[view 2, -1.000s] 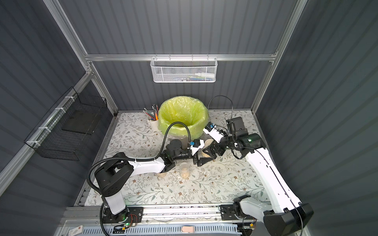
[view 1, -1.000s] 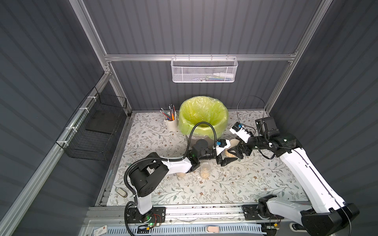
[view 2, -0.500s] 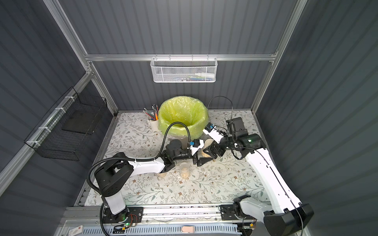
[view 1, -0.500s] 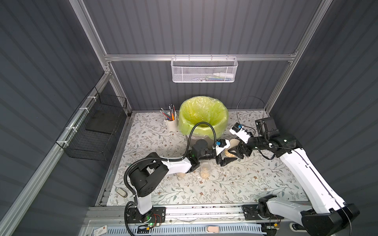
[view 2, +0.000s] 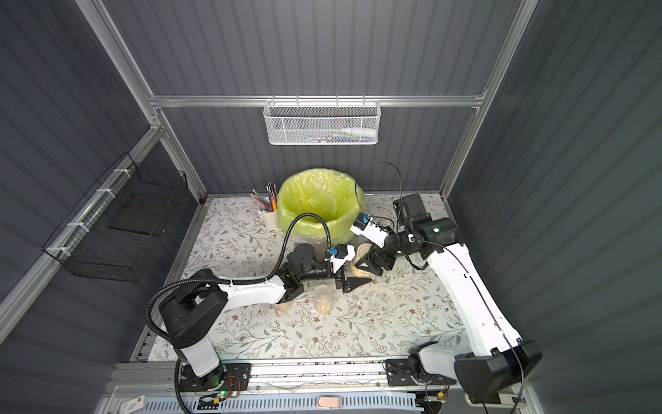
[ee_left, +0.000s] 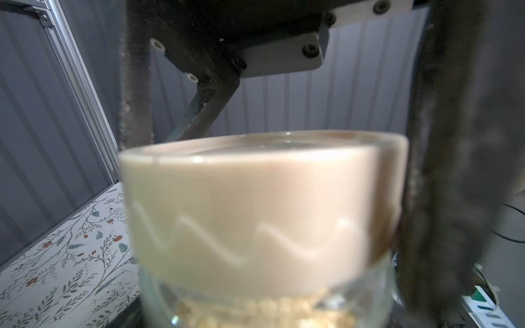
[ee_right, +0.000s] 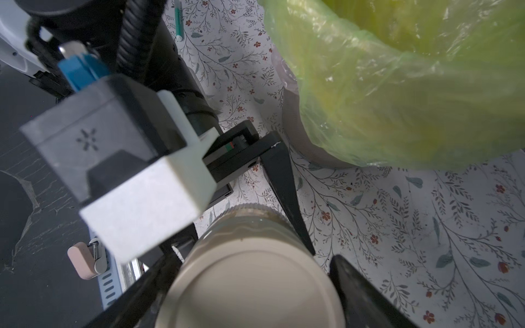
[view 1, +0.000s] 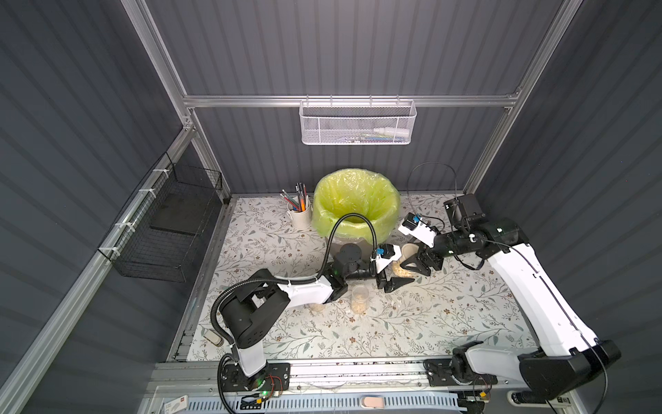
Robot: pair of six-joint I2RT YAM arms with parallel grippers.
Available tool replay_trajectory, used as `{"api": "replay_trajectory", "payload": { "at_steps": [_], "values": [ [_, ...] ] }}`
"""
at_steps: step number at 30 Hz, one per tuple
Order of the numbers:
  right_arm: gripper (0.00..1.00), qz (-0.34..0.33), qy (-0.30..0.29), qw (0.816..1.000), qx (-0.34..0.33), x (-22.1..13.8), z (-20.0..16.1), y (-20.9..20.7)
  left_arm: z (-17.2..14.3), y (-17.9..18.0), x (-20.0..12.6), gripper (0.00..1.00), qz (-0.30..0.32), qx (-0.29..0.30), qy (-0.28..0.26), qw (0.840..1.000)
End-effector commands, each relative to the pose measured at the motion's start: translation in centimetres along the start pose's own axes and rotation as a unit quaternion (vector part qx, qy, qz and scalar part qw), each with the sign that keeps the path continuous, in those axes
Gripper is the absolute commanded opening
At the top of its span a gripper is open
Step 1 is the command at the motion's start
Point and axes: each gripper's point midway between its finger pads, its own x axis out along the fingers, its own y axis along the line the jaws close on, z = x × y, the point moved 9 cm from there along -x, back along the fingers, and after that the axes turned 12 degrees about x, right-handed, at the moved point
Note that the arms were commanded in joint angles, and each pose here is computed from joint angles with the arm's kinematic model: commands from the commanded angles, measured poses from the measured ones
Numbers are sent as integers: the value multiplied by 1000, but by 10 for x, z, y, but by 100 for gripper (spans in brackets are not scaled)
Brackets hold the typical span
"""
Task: Empty expired oatmeal from jars
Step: Open the lid of the jar.
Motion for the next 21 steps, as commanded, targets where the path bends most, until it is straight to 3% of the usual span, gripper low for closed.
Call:
{"api": "replay_trajectory", "payload": {
  "at_steps": [1,14,21],
  "values": [
    [83,15,13,1000,-9,-1,-3,4,18,-2,-3,1,-12,27,-28,999],
    [85,-51,-21,997,-50,-15,-7,8,12,1,-6,1,-2,24,-16,1000],
    [85,-72,-83,991,-75,-29,-15,18,12,3,-12,1,11,26,-12,1000]
  ]
}}
